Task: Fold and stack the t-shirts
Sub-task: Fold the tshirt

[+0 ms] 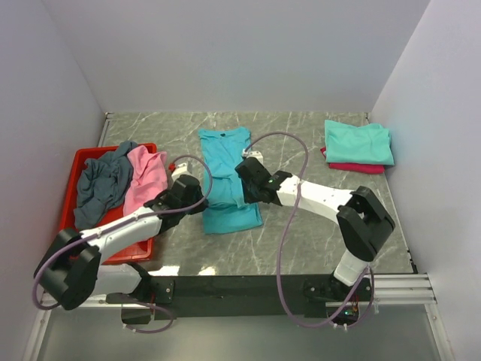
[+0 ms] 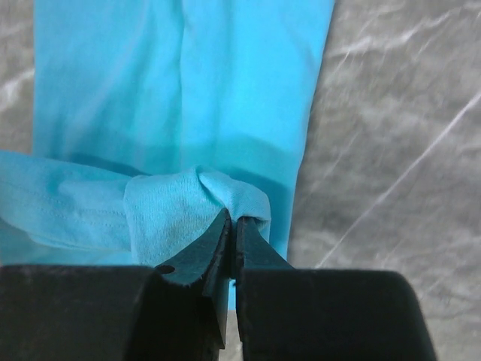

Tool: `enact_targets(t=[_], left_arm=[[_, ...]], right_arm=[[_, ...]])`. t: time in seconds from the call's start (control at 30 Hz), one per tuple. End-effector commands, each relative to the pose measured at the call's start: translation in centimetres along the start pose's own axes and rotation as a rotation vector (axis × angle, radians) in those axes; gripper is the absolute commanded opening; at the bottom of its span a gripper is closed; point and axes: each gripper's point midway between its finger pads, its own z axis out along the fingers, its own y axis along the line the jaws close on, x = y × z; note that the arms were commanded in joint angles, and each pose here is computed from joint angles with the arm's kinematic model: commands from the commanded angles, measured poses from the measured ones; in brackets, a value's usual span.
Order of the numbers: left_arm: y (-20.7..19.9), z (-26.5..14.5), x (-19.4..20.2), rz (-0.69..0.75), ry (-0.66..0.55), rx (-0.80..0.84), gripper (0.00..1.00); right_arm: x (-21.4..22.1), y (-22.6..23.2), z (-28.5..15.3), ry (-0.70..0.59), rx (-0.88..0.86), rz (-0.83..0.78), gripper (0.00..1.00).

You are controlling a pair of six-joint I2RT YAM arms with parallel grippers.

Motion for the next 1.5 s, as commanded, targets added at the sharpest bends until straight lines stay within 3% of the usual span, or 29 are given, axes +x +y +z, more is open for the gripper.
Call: enact_targets(t=[0.0, 0.53, 1.0, 1.03, 1.07, 1.1, 1.17, 1.2, 1.23, 1.27, 1.33, 1.47], left_arm=[[-2.9, 0.7, -3.2, 0.054, -0.050, 0.105, 0.01], [-2.1, 6.1, -5.1, 0.115, 0.008, 0.071, 0.01], [-1.8, 8.3, -7.0, 0.109, -0.010, 0.045, 0.01], [-1.6, 8.5, -7.0, 0.109, -0.005, 0.038, 0.02], [-1.5, 8.7, -7.0, 0.109, -0.001, 0.032, 0.06], [-1.5, 8.7, -7.3, 0.109, -0.001, 0.025, 0.20], [-1.5, 8.6, -7.8, 0.106, -0.015, 0.014, 0.42], [-1.6, 8.4, -8.5, 0.104, -0.037, 0.003, 0.54], [-1.7, 7.8, -9.1, 0.100, -0.056, 0.001, 0.78], [-1.9, 7.5, -9.7, 0.098, -0.077, -0.001, 0.87], [-2.2, 6.1, -10.6, 0.092, -0.110, -0.006, 0.99], [-4.3, 4.2, -9.8, 0.093, -0.153, 0.062, 0.99]], right_arm=[[-3.1, 0.4, 0.3, -0.047, -0.023, -0.019, 0.00], [-5.4, -1.8, 4.3, 0.000, 0.020, -0.008, 0.00], [-7.2, -2.4, 6.6, 0.006, 0.015, 0.019, 0.00], [-7.4, -2.5, 6.7, 0.005, 0.014, 0.022, 0.05], [-7.8, -2.4, 6.6, -0.001, 0.011, 0.024, 0.12], [-8.0, -2.4, 6.6, -0.001, 0.010, 0.025, 0.28], [-8.8, -2.7, 6.4, -0.018, 0.015, 0.030, 0.43], [-9.2, -2.8, 5.8, -0.028, 0.017, 0.029, 0.49], [-9.6, -2.9, 5.4, -0.041, 0.022, 0.027, 0.57], [-10.0, -3.3, 4.8, -0.055, 0.041, 0.027, 0.60], [-10.8, -3.6, 3.1, -0.087, 0.049, 0.025, 0.65], [-9.6, -3.7, 1.2, -0.098, 0.025, 0.030, 0.65]])
